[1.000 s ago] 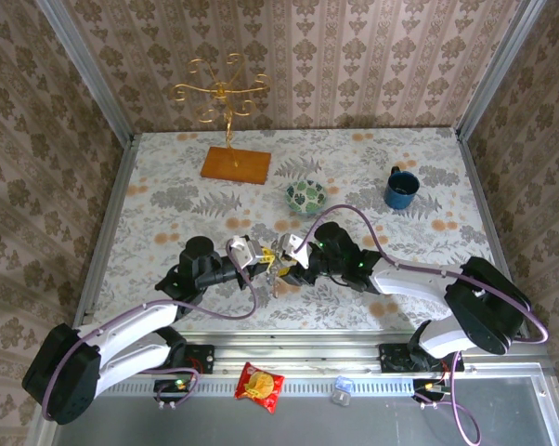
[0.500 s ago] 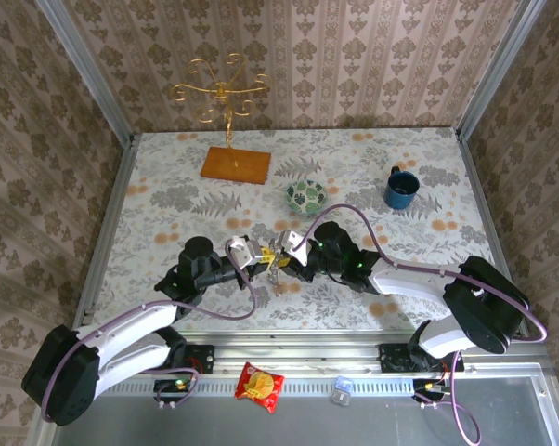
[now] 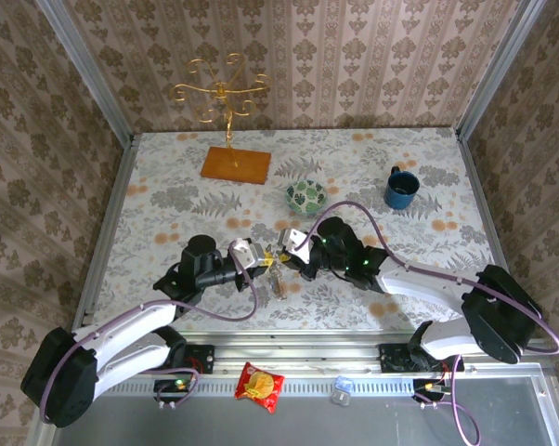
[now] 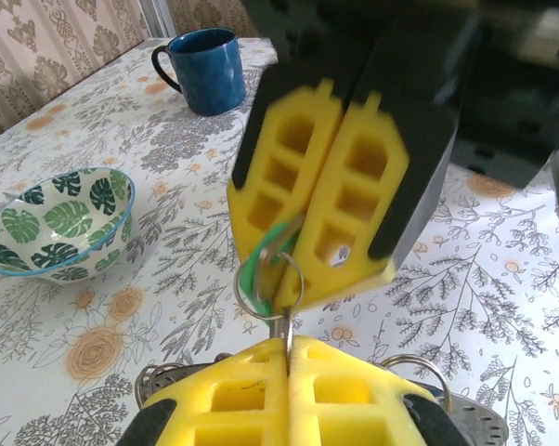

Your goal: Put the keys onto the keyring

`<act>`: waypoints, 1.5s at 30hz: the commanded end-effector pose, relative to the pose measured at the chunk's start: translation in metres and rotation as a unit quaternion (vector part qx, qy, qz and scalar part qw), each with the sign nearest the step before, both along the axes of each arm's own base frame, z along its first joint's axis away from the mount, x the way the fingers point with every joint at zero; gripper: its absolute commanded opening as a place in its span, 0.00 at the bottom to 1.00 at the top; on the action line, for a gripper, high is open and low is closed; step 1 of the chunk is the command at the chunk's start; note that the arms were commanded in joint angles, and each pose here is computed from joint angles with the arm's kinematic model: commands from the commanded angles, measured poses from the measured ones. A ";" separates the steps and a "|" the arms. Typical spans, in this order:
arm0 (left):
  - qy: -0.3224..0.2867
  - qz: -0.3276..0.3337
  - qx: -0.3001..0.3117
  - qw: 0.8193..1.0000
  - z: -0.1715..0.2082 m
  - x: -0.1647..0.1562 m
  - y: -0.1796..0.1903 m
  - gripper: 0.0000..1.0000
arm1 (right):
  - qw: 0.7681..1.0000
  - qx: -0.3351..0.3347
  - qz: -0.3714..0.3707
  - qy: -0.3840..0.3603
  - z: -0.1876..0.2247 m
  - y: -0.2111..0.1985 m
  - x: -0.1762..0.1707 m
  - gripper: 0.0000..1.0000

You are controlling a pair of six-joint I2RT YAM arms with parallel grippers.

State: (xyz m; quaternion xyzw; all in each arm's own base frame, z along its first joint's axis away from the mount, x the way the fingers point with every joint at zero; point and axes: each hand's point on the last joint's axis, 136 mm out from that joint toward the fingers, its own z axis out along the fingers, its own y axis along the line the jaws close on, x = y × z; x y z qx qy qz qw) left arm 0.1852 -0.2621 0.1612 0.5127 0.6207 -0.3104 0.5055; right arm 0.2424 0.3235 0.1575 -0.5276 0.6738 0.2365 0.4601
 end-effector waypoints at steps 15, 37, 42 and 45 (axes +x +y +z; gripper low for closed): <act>-0.041 0.116 -0.055 0.991 0.036 0.028 0.029 0.63 | 0.997 -0.063 -0.016 -0.038 0.028 -0.019 0.003 0.00; -0.023 0.632 -0.094 0.768 0.077 0.076 0.253 0.85 | 0.997 -0.065 0.028 0.000 0.007 0.097 0.015 0.00; -0.014 0.634 -0.078 0.770 0.063 0.083 0.252 0.85 | 0.974 -0.224 -0.009 0.005 -0.054 0.036 0.030 0.00; -0.006 0.639 -0.070 0.766 0.056 0.088 0.254 0.85 | 0.947 -0.320 -0.019 0.002 -0.079 -0.002 0.036 0.00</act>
